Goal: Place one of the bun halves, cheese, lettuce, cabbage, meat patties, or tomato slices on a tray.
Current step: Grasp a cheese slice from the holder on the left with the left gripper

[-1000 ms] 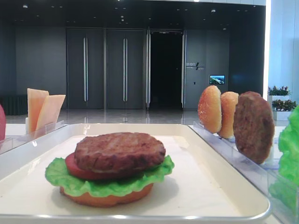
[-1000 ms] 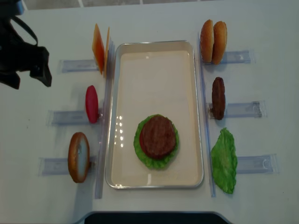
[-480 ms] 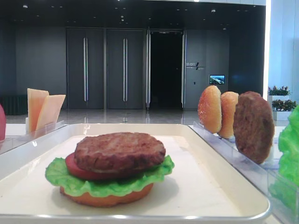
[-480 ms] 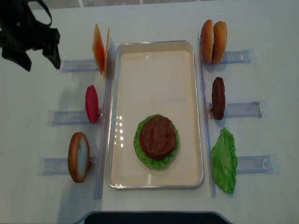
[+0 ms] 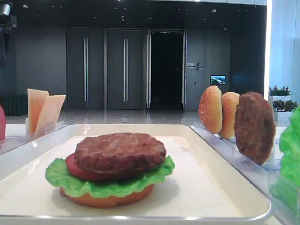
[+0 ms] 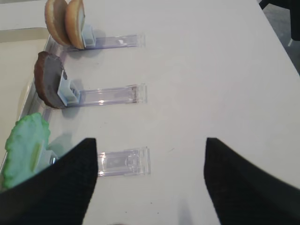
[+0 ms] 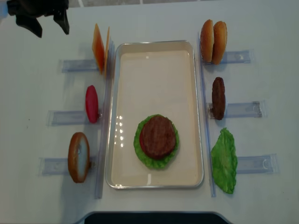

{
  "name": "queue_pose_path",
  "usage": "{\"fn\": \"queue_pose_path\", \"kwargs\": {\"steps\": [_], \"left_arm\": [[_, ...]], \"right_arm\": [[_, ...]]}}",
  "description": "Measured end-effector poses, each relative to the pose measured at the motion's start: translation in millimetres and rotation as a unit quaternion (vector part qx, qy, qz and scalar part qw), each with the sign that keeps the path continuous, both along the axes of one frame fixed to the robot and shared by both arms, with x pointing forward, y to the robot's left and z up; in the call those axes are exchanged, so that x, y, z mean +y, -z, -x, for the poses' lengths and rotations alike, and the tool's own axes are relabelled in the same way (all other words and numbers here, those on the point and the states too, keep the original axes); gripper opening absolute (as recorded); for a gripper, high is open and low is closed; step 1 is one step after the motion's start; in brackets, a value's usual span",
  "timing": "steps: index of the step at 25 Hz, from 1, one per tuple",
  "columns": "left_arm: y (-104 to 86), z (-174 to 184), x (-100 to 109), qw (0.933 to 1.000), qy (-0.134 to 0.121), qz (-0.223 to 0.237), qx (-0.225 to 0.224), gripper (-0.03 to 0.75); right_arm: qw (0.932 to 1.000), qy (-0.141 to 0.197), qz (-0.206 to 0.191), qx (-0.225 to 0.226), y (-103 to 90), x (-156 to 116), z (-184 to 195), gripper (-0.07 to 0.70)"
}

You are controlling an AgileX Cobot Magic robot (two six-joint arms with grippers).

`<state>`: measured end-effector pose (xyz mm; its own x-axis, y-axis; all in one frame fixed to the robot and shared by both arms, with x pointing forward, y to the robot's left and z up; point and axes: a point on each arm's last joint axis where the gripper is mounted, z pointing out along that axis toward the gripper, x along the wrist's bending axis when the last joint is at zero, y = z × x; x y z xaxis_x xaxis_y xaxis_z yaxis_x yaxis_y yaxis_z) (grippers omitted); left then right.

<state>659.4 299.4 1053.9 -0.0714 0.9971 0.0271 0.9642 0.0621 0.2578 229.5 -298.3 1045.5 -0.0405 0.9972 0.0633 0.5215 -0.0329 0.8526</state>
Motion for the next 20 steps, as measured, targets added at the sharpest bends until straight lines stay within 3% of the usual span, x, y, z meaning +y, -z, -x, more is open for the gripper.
{"fn": "queue_pose_path", "kwargs": {"steps": [8, 14, 20], "left_arm": [[5.3, -11.4, -33.3, 0.9998, 0.018, 0.01, -0.004, 0.692], [5.0, -6.2, -74.7, 0.9995, 0.02, 0.022, -0.004, 0.692], [5.0, 4.6, -120.9, 0.9984, 0.05, 0.027, -0.004, 0.692]], "right_arm": [[1.0, 0.0, 0.0, 0.0, 0.0, 0.0, 0.0, 0.489], [1.0, 0.0, 0.0, 0.0, 0.0, 0.0, 0.0, 0.489], [1.0, 0.0, 0.0, 0.0, 0.0, 0.0, 0.0, 0.489]]}}
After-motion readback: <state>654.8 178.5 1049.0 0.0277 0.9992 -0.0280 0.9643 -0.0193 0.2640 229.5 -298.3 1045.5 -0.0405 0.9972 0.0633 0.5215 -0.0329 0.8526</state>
